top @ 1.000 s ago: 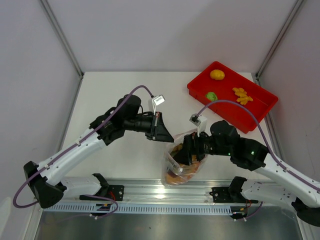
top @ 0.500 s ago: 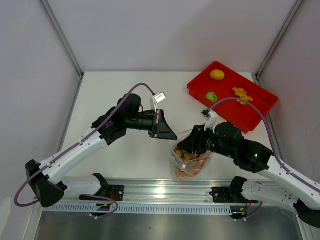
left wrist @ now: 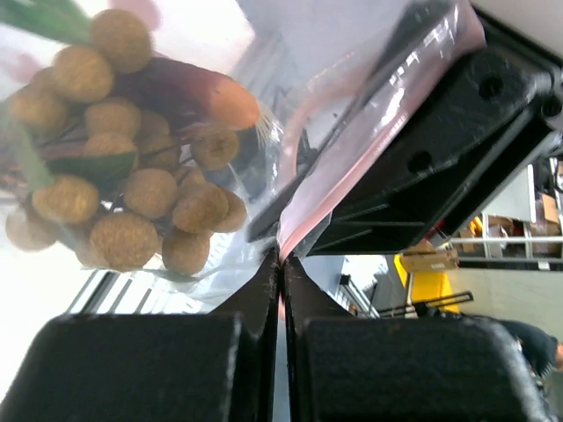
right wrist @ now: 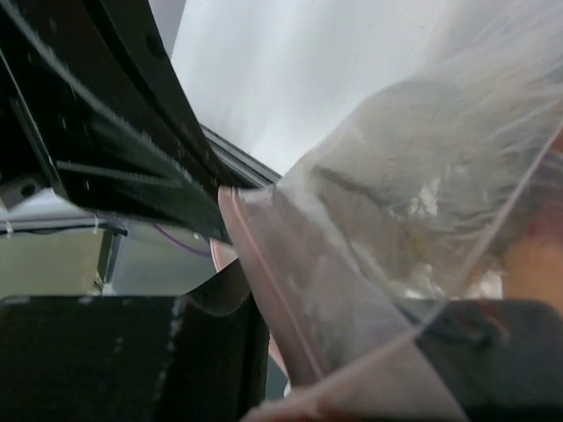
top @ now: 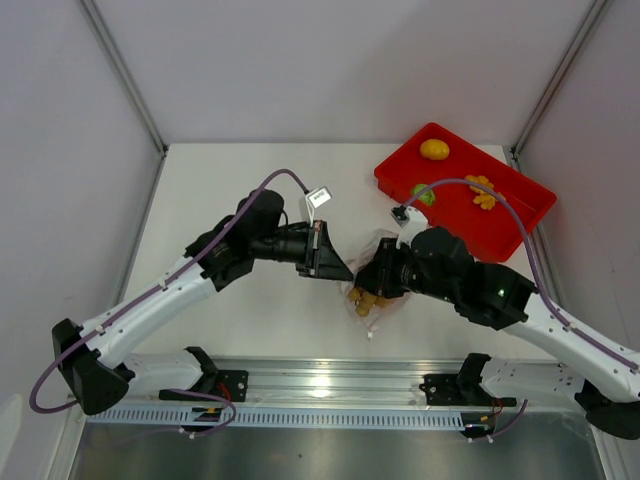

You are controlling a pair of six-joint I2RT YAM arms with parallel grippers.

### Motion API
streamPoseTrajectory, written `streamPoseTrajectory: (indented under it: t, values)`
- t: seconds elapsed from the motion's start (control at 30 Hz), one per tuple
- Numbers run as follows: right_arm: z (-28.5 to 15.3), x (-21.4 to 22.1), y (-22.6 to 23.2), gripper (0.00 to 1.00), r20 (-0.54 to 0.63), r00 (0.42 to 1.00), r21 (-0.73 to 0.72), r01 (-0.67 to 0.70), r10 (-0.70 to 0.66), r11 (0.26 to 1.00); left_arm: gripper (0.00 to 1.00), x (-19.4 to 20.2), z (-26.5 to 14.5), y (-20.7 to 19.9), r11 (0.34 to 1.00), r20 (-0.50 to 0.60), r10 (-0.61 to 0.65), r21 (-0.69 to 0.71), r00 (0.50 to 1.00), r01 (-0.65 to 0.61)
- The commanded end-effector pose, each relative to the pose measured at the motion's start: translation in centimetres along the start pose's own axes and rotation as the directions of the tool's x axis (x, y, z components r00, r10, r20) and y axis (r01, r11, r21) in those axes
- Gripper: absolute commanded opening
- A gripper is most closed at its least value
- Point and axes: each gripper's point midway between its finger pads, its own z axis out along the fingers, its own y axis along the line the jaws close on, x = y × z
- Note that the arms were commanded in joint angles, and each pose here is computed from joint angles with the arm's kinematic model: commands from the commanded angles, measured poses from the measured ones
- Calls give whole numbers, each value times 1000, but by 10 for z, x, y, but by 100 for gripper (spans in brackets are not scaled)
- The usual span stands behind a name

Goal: Place the food in the zip-top bag and seal the zipper
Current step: Place the fake fruit in the zipper food storage bag.

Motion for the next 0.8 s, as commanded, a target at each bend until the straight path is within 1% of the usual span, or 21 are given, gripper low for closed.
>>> streamPoseTrajectory:
  t: [0.0, 0.17, 0.2, 0.23, 0.27, 0.3, 0.33, 0.37, 0.4, 0.43, 0.47, 0.5, 0.57, 0.6, 0.63, 0.67, 0.73, 0.77]
  values:
    - [-30, -23, 9, 19, 82, 996, -9, 44, -43, 999, 0, -15, -7, -5, 999, 66, 39, -32, 997, -37]
    - [-47, -15, 9, 27, 44, 996, -34, 75, -74, 997, 0, -23, -8, -10, 999, 83, 46, -33, 995, -43]
    - [-50, -14, 10, 34, 42, 996, -43, 77, -75, 996, 0, -26, -8, -12, 998, 89, 50, -30, 995, -48]
    - [-52, -13, 11, 37, 40, 996, -50, 80, -78, 996, 0, -27, -8, -13, 998, 89, 51, -28, 995, -49]
    - [-53, -12, 13, 42, 35, 996, -67, 79, -77, 995, 1, -28, -7, -13, 998, 91, 52, -28, 994, -49]
    - [-52, 1, 20, 58, -22, 996, -125, 79, -82, 989, 1, -29, -7, -14, 998, 94, 51, -25, 994, -49]
    - [-51, 7, 25, 61, -49, 995, -159, 77, -86, 984, 1, -31, -7, -17, 999, 96, 53, -19, 994, -51]
    - [-44, 16, 24, 63, -95, 992, -160, 72, -88, 984, 1, -32, -6, -18, 998, 98, 55, -13, 994, -54]
    - [-39, 24, 20, 63, -139, 986, -145, 72, -93, 987, 1, -33, -7, -21, 999, 102, 53, -5, 993, -53]
    - [-27, 33, 11, 61, -184, 978, -101, 82, -100, 992, 1, -33, -6, -21, 999, 98, 52, 2, 994, -53]
    - [-24, 38, 5, 58, -209, 971, -80, 98, -113, 992, 1, -34, -5, -23, 999, 99, 52, 10, 994, -53]
    - [-20, 48, 1, 57, -246, 961, -86, 111, -129, 990, 0, -34, -5, -26, 998, 97, 52, 24, 994, -55]
    - [-15, 55, -1, 53, -258, 952, -117, 141, -167, 983, 0, -34, -3, -26, 998, 88, 47, 34, 995, -50]
    - [-16, 55, 2, 47, -253, 950, -145, 148, -181, 978, 1, -31, -2, -26, 998, 72, 47, 44, 996, -51]
    - [-16, 52, 13, 45, -233, 952, -204, 150, -197, 967, 1, -30, -2, -27, 997, 64, 52, 48, 997, -55]
    - [-20, 59, 21, 43, -258, 945, -267, 131, -202, 955, 0, -29, -1, -25, 997, 56, 57, 46, 997, -60]
    - [-25, 52, 31, 38, -247, 953, -322, 92, -177, 942, 1, -25, -3, -20, 996, 42, 85, 23, 995, -86]
    - [-27, 51, 32, 37, -265, 950, -344, 66, -164, 937, 0, -24, -4, -17, 993, 38, 121, 11, 992, -121]
